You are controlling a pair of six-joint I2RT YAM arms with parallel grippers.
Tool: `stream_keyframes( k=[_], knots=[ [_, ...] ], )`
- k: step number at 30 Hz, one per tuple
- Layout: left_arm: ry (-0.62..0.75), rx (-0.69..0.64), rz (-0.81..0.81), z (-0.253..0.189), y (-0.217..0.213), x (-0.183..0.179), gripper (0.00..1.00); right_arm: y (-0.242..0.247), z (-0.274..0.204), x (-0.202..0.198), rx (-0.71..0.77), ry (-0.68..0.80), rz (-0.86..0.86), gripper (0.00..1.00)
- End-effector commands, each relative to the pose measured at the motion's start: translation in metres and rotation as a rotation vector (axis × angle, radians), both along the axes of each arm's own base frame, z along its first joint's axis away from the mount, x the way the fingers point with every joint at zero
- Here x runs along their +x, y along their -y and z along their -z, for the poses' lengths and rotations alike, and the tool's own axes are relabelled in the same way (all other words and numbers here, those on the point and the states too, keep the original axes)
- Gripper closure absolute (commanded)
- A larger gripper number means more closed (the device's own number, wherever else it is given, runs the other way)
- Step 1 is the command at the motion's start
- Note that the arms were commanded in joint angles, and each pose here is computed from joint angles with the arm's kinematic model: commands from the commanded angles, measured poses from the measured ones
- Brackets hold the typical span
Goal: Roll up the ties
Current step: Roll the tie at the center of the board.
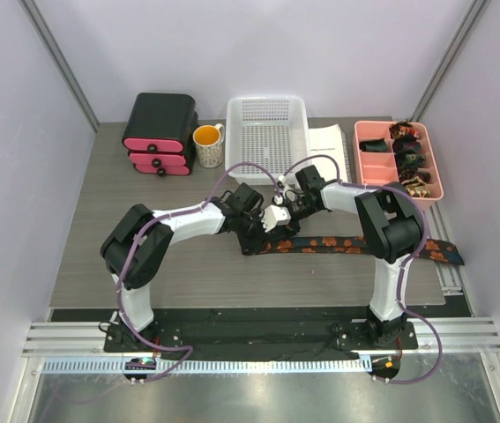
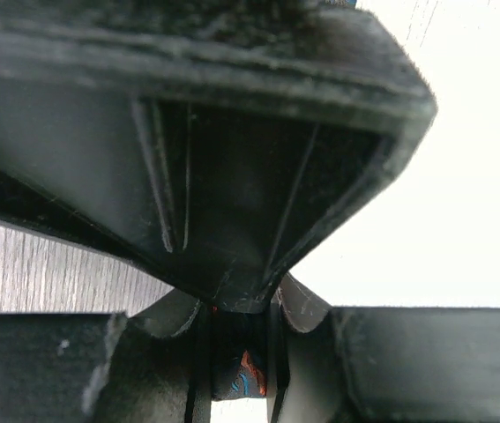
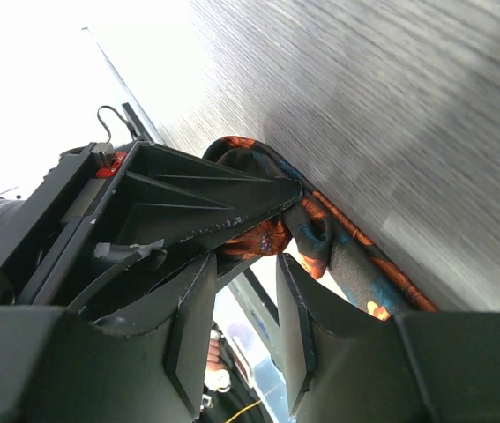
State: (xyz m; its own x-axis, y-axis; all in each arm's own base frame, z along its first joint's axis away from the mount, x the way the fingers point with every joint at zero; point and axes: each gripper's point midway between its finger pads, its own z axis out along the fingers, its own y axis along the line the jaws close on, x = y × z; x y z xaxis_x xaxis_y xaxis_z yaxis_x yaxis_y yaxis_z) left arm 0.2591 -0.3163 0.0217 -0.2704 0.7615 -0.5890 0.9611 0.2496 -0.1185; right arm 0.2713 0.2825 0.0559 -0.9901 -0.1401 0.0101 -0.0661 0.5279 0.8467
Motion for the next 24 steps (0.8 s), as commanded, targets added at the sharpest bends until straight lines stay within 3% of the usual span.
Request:
stream_keyframes(
  k=[1,7,11,24],
  knots=[
    [-0.029,0.066,0.010,0.022,-0.006,-0.007,0.82,-0.010,0.016,0.003,-0.008,-0.001,-0.010,0.61],
    [-0.028,0.066,0.012,0.022,-0.005,-0.007,0.82,-0.011,0.018,0.006,-0.013,0.009,-0.011,0.74],
    [-0.030,0.065,0.012,0.020,-0.006,-0.008,0.83,-0.010,0.021,0.006,-0.021,0.003,-0.019,0.99],
    [-0.032,0.069,0.006,0.021,-0.006,-0.006,0.83,0.020,0.023,0.018,-0.104,0.042,0.026,0.99]
  ],
)
